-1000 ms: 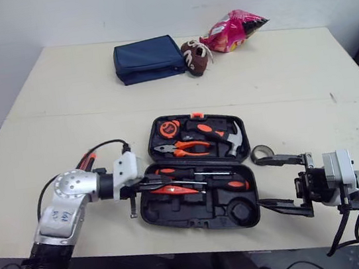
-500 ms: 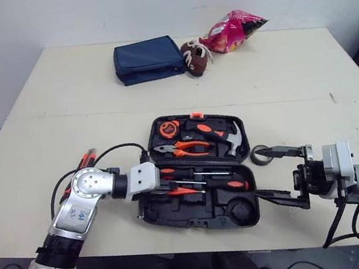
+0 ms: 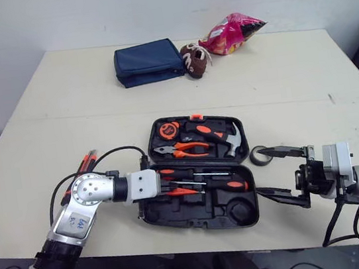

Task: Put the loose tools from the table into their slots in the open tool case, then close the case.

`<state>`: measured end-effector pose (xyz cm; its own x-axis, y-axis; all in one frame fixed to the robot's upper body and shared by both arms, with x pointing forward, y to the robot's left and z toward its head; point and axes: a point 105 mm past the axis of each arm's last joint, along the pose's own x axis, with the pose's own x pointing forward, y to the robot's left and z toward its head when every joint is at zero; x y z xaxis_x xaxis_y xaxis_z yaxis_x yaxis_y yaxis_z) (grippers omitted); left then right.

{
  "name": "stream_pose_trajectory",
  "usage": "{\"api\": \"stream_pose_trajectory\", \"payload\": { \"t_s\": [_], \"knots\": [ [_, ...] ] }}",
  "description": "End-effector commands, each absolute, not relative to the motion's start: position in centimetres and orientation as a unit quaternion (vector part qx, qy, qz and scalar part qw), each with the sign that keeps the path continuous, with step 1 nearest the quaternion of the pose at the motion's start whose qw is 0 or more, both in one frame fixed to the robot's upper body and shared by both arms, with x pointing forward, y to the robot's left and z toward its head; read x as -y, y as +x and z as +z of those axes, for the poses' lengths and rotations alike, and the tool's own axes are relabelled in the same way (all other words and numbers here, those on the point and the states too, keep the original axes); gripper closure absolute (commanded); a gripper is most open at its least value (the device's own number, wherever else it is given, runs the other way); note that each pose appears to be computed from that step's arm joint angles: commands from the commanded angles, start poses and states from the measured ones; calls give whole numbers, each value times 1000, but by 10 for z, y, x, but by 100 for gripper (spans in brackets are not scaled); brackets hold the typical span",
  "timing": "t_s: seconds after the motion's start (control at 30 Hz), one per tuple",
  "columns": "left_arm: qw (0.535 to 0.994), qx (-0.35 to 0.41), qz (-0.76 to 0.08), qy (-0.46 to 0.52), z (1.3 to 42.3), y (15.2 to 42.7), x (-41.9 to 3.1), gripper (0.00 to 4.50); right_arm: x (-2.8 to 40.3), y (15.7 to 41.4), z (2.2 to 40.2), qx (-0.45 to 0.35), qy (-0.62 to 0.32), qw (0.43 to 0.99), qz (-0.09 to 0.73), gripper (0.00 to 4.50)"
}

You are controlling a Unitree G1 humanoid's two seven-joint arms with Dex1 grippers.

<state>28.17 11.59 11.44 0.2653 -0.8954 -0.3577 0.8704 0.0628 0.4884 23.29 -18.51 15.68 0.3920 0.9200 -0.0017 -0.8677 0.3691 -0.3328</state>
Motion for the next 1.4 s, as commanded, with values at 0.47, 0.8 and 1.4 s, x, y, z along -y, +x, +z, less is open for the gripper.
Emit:
{"api": "stream_pose_trajectory", "payload": {
  "t_s": [0.47,0.8,1.4],
  "knots": [
    [954,-61,-113,272,185,248,-408,167,366,219,179,52,-294,923,243,0],
    [961,-117,-26,249,173,211,-467,3,378,214,169,35,-297,923,241,0],
    [948,-248,-170,106,190,251,-320,3,197,245,210,191,-137,823,518,0]
  ]
}}
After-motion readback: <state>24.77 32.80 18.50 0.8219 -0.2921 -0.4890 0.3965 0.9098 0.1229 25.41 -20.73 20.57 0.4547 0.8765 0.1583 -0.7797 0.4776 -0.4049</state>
